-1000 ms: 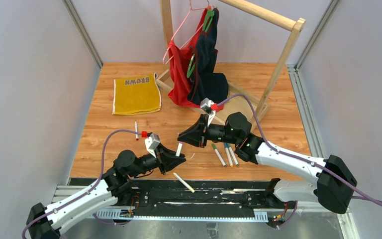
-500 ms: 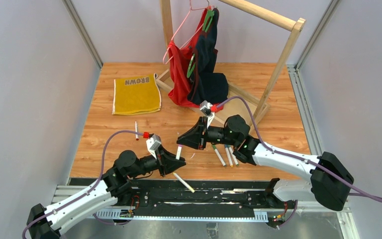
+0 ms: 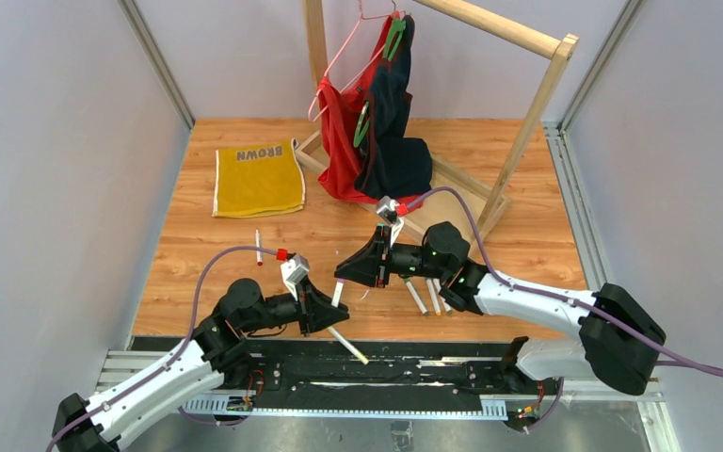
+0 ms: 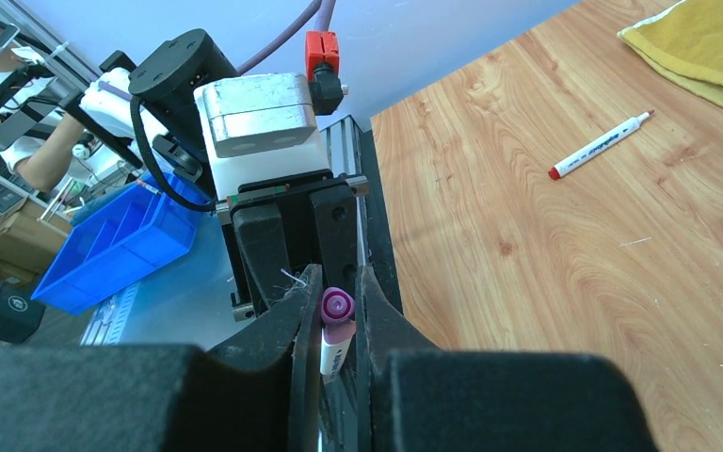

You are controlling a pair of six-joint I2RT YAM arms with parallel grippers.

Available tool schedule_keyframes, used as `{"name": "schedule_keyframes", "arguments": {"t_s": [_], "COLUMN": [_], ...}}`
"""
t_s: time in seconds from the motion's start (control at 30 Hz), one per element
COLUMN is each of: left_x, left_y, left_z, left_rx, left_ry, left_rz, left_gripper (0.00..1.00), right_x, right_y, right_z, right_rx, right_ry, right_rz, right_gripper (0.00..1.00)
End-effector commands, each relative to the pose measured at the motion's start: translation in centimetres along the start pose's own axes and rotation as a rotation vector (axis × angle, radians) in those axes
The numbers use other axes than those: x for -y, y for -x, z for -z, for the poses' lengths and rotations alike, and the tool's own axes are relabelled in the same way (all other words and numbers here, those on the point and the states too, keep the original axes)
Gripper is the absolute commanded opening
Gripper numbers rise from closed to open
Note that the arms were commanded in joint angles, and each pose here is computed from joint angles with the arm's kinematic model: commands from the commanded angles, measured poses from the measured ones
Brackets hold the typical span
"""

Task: Insert the pens into the pen caps
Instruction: Press the pen cap onto the pen.

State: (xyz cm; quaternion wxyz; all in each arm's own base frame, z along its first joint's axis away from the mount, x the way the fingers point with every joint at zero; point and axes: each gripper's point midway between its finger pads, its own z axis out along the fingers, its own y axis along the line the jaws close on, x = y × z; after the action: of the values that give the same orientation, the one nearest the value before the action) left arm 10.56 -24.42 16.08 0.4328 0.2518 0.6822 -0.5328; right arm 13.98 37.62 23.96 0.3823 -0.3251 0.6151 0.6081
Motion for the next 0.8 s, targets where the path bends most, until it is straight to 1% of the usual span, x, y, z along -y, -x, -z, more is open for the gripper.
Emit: {"name": "schedule_keyframes", "arguments": {"t_s": [0.0,0.27,0.57,0.77], "left_x": [4.9,5.0,4.1,3.7], "left_y": [12.9,13.6,14.1,14.4], "left_z": [1.3,1.4,1.8,1.9], "left_rx": [0.428,0.45,0.472,0.488], "left_ry": [-0.108,-0.134,-0.103,-0.088], "left_rz": [-0.136,-0.121,-0.118,-0.112], "left_gripper": [0.0,0.0,0.0,0.0], "right_x": [-2.8,-4.0,-4.5,-5.0], "right_y": [-12.1,-13.6,-15.2,-15.7], "right_z": [2.9,3.0,4.1,4.6], "right_rx": [-0.417,-0.471,-0.546,-0.573], "right_ry": [0.093,0.156,0.178,0.195], "right_rz": [-0.221,-0.247,-0.298,-0.32], "right_gripper": [0.0,0.0,0.01,0.01]}}
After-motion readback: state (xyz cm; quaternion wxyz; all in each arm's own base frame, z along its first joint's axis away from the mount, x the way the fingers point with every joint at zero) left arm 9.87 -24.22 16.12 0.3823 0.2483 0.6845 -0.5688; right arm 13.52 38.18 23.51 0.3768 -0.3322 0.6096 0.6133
